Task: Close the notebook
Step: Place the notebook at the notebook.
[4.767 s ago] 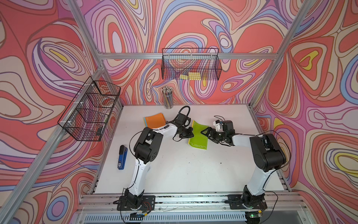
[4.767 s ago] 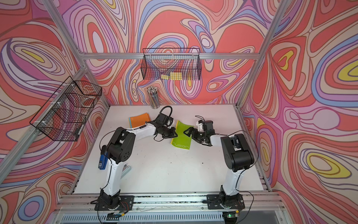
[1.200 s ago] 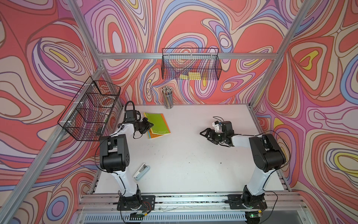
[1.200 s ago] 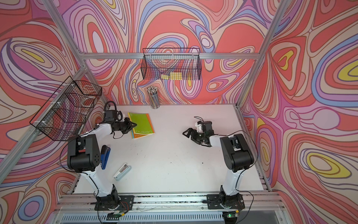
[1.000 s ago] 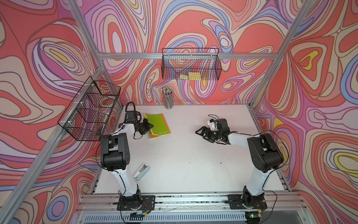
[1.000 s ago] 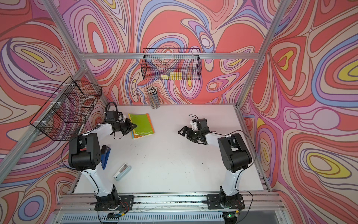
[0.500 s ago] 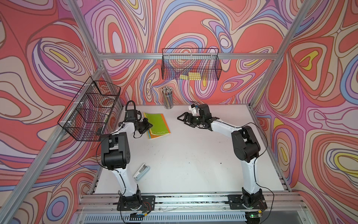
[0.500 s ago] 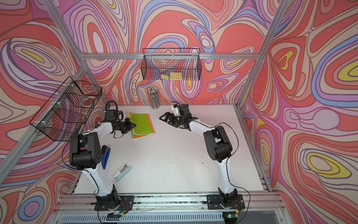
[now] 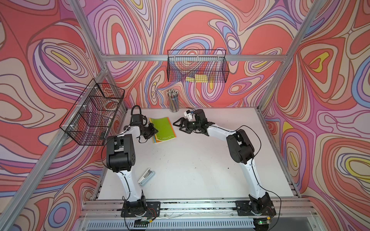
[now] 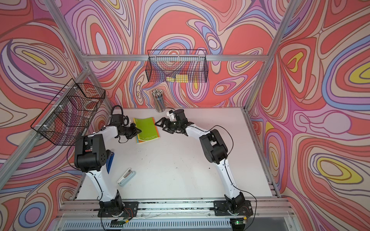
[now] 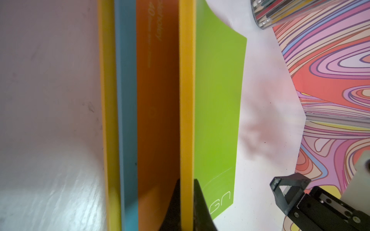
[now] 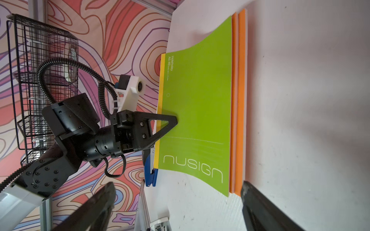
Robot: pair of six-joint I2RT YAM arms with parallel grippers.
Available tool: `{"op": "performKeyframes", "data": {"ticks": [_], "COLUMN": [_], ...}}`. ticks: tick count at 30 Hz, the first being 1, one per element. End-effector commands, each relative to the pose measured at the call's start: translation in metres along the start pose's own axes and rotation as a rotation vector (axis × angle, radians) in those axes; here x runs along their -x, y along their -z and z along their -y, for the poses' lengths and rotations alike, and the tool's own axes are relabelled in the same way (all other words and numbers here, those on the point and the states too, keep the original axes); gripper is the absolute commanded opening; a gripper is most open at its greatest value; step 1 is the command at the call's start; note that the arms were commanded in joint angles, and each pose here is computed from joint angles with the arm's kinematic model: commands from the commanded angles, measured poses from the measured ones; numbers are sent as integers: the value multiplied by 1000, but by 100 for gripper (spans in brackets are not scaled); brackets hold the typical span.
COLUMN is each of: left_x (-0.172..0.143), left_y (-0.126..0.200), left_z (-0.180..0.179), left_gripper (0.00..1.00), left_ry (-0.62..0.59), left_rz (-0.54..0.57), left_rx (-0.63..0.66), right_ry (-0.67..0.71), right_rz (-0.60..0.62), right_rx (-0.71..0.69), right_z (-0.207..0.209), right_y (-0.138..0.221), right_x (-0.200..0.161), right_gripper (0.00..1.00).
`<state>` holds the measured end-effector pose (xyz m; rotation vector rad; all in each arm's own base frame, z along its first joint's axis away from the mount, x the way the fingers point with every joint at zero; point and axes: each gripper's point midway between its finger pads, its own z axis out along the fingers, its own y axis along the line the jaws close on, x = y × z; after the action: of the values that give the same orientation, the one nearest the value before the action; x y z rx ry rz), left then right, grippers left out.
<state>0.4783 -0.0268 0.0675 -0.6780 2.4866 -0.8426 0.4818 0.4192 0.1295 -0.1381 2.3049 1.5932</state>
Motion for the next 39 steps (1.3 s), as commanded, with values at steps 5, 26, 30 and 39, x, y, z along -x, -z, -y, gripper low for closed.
{"op": "performKeyframes", "data": {"ticks": [5, 26, 30, 39], "left_x": [1, 17, 22, 37], "left_y": [-7, 25, 43, 130], "left_z": [-19, -25, -14, 69], "left_gripper": [16, 35, 35, 56], "left_ry": [-35, -88, -101, -263], "left_rz": [-11, 84, 125, 300], "left_rx": [95, 267, 264, 105], "right_ry": [-2, -11, -3, 99], "right_rz": [-8, -26, -25, -40], "right_rx": [46, 36, 35, 1], "right_z": [-3, 2, -2, -34], "right_y": [-5, 0, 6, 25], "right_x": [-5, -20, -23, -19], "right_gripper": [98, 98, 98, 98]}}
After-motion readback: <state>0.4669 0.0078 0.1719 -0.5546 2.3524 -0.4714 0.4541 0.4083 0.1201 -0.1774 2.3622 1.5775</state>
